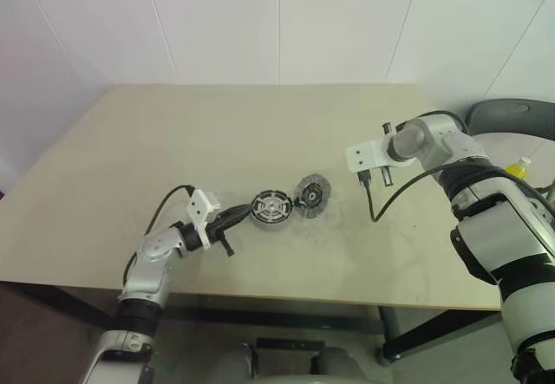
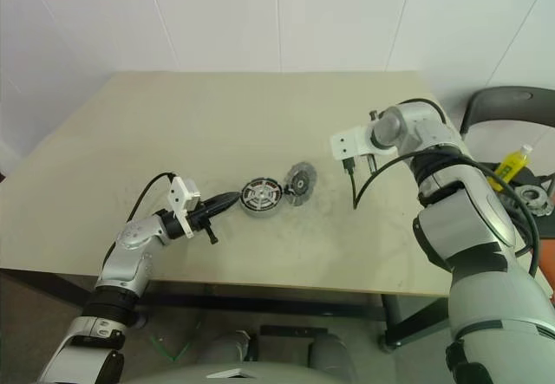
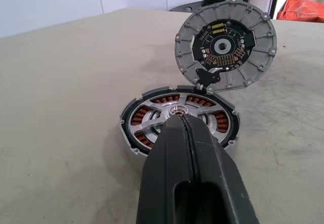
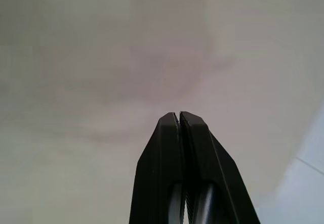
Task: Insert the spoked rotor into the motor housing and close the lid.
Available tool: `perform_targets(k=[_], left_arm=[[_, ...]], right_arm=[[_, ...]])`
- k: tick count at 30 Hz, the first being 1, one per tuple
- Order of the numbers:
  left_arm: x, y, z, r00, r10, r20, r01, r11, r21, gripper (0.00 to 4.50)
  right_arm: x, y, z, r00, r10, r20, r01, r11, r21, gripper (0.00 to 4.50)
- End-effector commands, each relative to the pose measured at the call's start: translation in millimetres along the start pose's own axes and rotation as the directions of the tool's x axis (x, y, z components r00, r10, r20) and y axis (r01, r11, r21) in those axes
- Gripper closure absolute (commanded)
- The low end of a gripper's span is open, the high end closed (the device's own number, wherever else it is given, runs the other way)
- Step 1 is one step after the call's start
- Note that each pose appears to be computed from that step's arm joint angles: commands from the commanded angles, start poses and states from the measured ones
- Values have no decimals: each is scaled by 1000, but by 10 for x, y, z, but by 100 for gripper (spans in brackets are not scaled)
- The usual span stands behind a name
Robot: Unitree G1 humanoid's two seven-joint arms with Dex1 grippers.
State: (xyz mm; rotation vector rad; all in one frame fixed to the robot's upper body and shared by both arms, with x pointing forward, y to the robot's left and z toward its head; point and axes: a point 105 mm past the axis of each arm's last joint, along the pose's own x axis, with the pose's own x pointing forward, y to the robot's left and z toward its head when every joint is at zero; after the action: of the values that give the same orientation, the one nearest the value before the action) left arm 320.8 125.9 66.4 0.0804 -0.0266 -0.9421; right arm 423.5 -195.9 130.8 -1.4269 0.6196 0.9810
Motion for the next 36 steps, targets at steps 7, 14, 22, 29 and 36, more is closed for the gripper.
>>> perform_targets(k=[7, 14, 22, 29, 36], left_arm=[[25, 7, 113, 999, -9, 31, 8, 1000, 20, 450], [20, 15, 111, 1000, -11, 26, 10, 1000, 23, 450], [36, -12, 85, 1000, -20, 18, 20, 1000, 18, 450], [37, -21, 59, 1000, -21, 12, 21, 1000, 13, 450], [34, -40, 36, 1000, -21, 8, 21, 1000, 6, 450]], right_arm=[[-91, 158, 399, 941, 136, 310, -186, 973, 138, 439], [-80, 265, 621, 892, 158, 424, -256, 949, 185, 439], [-104, 291, 860, 846, 146, 514, -294, 930, 220, 439], [-150, 320, 1028, 784, 169, 597, -371, 899, 232, 439], [-94, 342, 1193, 755, 156, 637, -386, 891, 239, 439]])
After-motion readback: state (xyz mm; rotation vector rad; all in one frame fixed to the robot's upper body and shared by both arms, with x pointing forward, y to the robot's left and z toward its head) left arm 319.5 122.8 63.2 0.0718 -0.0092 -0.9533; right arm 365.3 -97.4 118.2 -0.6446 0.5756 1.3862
